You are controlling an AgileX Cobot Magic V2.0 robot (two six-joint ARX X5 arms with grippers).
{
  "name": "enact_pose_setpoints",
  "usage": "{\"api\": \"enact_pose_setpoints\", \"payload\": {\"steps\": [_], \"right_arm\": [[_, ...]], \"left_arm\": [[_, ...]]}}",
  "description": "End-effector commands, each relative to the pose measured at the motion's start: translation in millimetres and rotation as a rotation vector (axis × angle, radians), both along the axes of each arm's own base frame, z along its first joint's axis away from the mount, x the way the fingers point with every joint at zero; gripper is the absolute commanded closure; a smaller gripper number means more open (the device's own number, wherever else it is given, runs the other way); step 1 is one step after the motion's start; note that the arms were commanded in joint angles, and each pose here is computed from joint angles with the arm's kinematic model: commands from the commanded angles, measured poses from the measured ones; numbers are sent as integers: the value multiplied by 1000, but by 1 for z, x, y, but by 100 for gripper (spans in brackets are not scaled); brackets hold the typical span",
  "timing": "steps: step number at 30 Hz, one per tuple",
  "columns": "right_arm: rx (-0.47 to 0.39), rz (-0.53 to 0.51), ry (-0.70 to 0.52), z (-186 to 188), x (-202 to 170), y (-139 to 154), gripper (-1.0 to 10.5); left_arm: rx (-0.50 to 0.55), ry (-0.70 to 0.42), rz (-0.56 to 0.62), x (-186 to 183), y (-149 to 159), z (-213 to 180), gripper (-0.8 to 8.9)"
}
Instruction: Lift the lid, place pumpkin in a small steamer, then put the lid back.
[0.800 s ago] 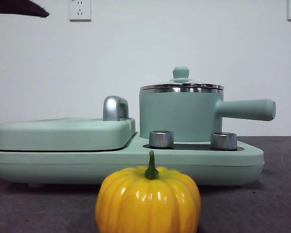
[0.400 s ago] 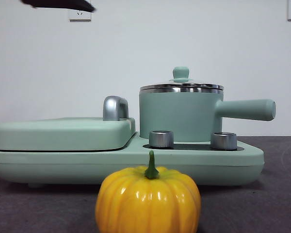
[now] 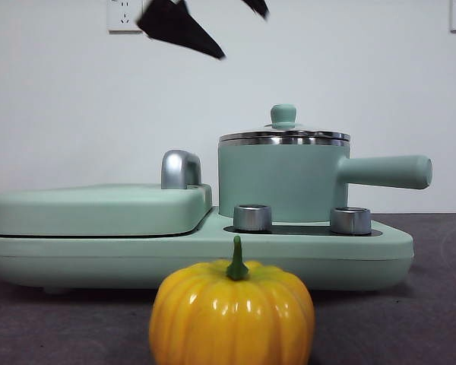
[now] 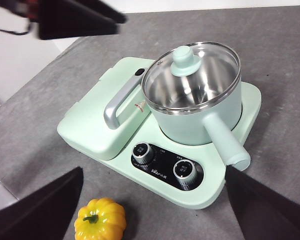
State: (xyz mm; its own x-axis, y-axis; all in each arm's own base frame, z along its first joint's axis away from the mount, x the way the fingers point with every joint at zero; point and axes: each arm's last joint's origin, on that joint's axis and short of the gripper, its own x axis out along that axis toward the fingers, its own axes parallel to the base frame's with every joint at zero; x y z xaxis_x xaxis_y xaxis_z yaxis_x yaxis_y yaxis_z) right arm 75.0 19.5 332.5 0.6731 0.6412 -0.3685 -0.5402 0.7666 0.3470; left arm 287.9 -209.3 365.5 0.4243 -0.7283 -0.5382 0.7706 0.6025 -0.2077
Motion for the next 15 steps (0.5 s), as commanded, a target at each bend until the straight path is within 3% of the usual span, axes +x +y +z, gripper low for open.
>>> {"api": "enact_pose_setpoints", "payload": {"steps": [1,10,15], "right_arm": [[-4,8,-25,5,0,0,495],[-6,8,-28,5,-1,0,495],[-6,7,-28,5,0,0,495]], "left_arm": [[49,-44,1,13,-22,-5,375],[131,-58,26,32,-68,-46,375],[144,-70,39,36,-77,-56,400]]}}
